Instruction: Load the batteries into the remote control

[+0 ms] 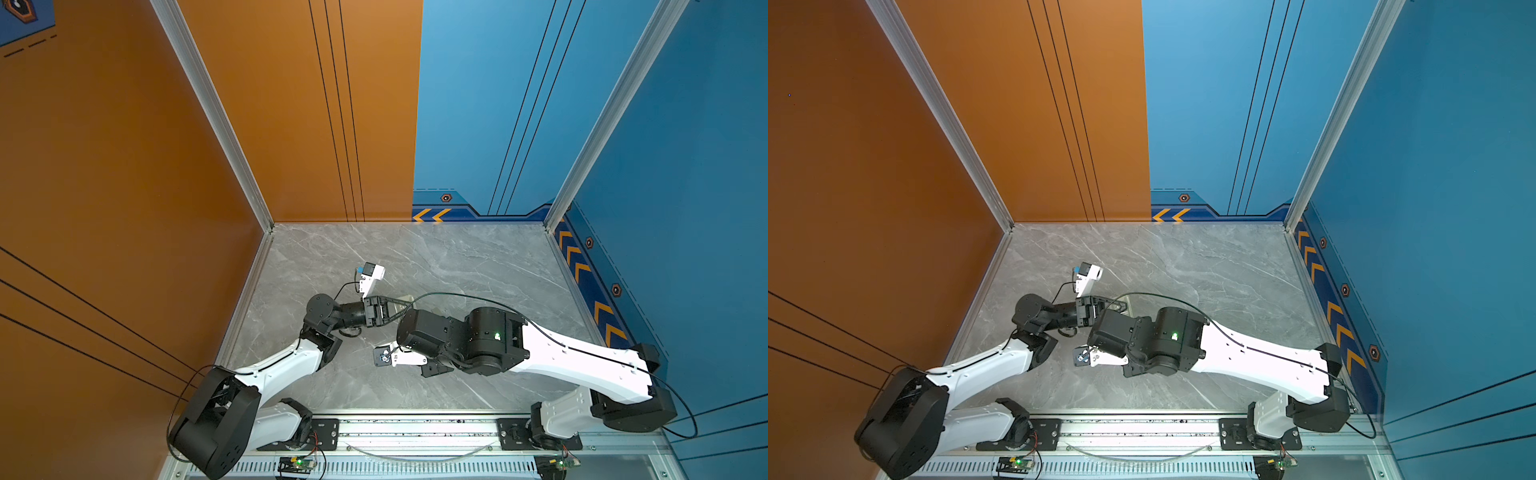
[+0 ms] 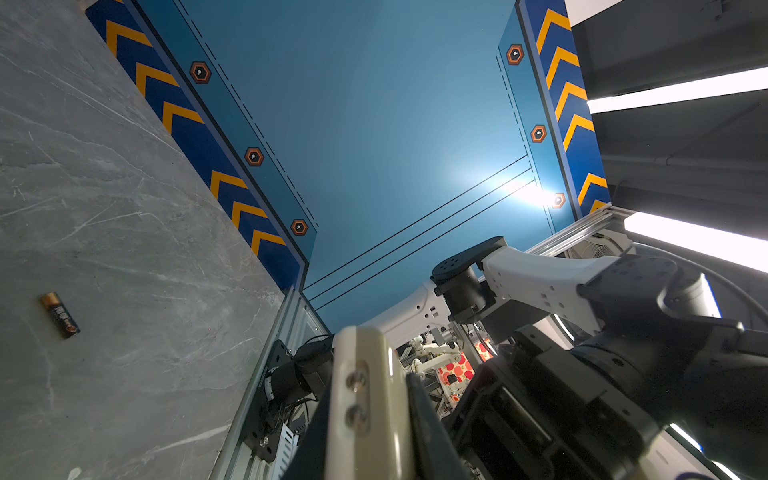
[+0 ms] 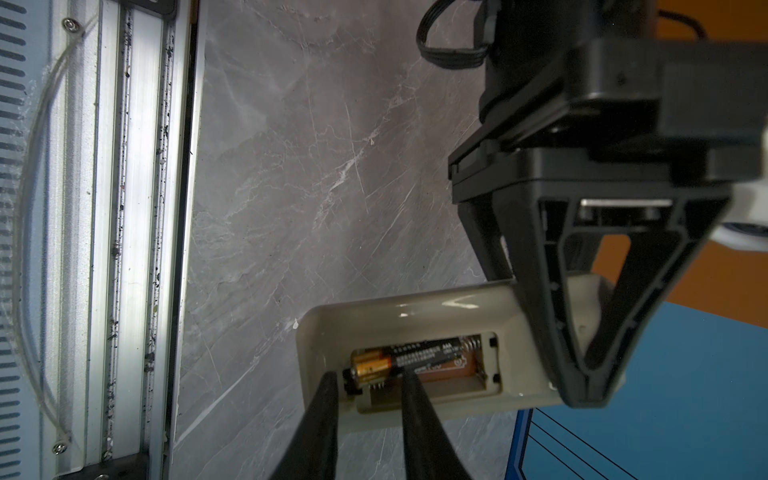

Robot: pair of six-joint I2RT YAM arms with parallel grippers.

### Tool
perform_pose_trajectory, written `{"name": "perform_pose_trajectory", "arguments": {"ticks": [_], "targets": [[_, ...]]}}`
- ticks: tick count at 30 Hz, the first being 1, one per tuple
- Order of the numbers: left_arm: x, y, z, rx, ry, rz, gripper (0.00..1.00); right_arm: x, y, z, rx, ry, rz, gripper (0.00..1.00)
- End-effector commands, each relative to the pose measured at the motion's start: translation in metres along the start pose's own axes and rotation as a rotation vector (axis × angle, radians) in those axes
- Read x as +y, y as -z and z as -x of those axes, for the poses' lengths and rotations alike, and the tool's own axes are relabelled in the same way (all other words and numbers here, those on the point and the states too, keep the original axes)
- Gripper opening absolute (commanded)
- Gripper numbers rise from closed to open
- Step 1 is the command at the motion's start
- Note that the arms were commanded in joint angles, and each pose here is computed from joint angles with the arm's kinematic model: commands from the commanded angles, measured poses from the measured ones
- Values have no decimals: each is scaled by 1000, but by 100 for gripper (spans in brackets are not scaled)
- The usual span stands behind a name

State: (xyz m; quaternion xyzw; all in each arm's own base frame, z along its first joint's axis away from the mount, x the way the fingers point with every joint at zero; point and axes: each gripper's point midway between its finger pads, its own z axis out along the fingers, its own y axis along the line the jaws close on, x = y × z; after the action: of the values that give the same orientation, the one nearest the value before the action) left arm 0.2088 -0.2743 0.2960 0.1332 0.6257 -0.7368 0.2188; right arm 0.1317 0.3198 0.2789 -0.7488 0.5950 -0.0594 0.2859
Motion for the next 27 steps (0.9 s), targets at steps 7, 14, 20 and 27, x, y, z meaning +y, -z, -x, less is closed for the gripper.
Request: {"name": "perform_pose_trajectory", "arguments": {"ticks": [7, 14, 20, 27], "targets": [[-9, 4, -1, 11, -27, -20, 0, -4, 0, 6, -3, 12, -6, 21], [-9, 4, -1, 14, -26, -20, 0, -7, -2, 5, 6, 2, -20, 18], [-9, 4, -1, 15, -26, -20, 0, -10, -5, 5, 13, -2, -32, 15], [-10, 4, -1, 15, -29, -23, 0, -15, -8, 4, 29, -5, -53, 13]]}}
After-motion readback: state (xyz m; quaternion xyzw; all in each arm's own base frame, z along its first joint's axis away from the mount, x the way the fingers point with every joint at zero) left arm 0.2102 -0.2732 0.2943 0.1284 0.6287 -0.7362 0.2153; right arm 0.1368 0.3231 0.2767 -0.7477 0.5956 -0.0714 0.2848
